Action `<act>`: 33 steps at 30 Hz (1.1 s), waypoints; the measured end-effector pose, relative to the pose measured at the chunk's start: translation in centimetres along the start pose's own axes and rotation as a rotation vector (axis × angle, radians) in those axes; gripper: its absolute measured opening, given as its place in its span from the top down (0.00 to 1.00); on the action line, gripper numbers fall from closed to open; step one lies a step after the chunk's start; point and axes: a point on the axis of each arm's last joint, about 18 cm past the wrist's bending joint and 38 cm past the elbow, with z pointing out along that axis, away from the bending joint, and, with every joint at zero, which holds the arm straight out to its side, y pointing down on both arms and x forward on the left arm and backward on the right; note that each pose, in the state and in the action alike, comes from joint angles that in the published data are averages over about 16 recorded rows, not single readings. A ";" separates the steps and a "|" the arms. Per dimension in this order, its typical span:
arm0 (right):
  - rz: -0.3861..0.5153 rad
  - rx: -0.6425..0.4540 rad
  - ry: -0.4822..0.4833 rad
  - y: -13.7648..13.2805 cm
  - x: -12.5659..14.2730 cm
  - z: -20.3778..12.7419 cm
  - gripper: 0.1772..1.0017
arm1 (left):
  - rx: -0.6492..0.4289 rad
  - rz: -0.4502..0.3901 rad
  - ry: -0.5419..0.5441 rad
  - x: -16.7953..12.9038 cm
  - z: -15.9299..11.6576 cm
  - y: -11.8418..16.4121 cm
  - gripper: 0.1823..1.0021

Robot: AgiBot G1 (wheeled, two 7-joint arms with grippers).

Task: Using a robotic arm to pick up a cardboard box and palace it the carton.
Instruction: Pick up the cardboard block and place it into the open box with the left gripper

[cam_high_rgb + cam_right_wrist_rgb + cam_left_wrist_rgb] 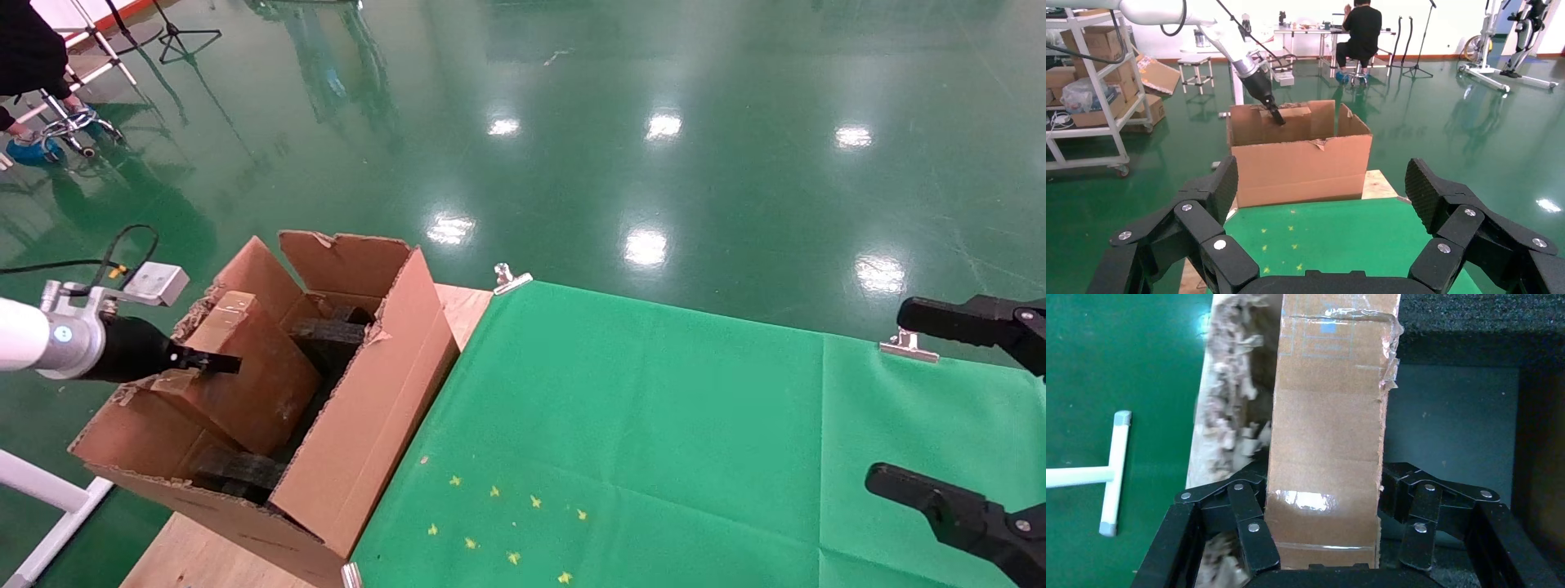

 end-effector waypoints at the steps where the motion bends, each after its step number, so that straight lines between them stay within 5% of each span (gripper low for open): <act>1: 0.000 0.000 0.000 0.0 0.0 0.0 0.00 | -0.002 0.000 0.000 0.2 0.2 0.1 0.91; 33: 0.000 0.000 0.000 0.0 0.0 0.0 0.00 | -0.037 -0.084 -0.008 4.0 5.7 3.5 0.93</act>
